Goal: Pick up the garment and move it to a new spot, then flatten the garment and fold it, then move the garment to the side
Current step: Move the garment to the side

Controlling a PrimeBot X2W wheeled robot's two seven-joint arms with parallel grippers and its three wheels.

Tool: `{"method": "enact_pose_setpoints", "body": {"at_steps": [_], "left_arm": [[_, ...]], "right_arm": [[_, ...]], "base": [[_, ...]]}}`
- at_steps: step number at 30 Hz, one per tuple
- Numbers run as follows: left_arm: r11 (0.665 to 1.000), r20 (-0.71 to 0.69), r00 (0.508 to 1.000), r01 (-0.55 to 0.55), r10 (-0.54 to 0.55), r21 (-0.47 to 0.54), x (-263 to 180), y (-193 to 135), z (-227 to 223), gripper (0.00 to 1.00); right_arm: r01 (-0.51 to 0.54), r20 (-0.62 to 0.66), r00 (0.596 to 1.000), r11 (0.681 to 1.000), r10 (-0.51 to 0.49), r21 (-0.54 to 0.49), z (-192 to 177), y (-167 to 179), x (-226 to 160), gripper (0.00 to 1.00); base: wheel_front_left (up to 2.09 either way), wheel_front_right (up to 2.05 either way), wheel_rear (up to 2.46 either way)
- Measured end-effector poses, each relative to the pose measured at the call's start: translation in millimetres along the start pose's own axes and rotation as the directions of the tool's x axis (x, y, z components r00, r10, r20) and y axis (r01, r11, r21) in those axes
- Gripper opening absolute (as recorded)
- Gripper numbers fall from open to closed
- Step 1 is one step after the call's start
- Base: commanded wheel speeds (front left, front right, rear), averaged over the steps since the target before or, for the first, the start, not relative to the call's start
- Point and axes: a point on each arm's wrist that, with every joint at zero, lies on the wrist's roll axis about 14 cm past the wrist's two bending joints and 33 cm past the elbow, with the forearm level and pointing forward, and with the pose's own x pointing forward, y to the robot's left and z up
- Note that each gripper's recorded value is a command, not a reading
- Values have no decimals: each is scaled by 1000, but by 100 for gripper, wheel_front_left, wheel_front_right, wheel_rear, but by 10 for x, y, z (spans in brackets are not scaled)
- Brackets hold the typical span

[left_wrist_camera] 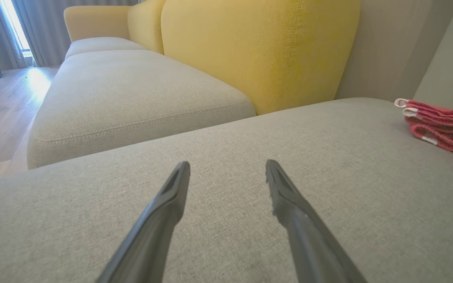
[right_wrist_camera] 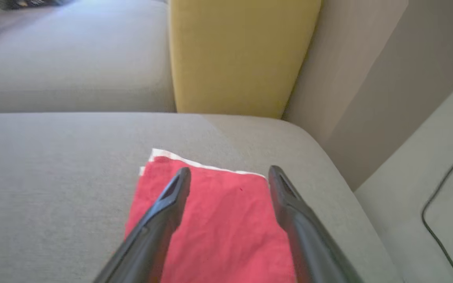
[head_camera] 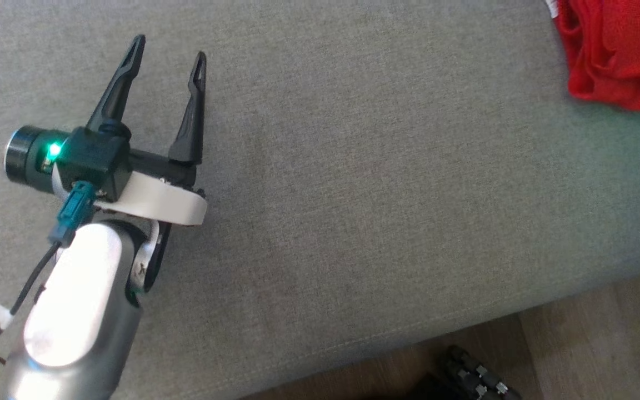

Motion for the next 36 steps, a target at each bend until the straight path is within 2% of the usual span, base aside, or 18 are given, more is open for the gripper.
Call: {"method": "enact_pose_setpoints", "body": {"at_steps": [3,9,18,23,27,36], "left_arm": [[1000,10,1000,-13,13,-4,-39,4,71,100],[999,-13,999,-50,50,-16,-257,-3,118,100],[988,-6,988,-155,155,-27,-621,139,303,100],[969,-4,969,-247,247,-13,-912,349,381,100],[954,2,954,-299,299,-13,-1060,463,441,100],[927,9,927,-376,376,-9,-1458,534,543,100]], "right_arm": [[-32,83,996,999,30,28,105,198,-99,100],[-115,160,983,986,96,118,11,705,-420,100],[-199,257,958,945,132,260,-24,1303,-699,100],[-261,312,932,937,182,233,118,1616,-723,100],[-282,332,922,933,200,223,152,1734,-776,100],[-333,347,902,925,257,183,173,1989,-952,100]], "base": [[0,0,0],[0,0,0],[0,0,0],[0,0,0],[0,0,0],[0,0,0]]}}
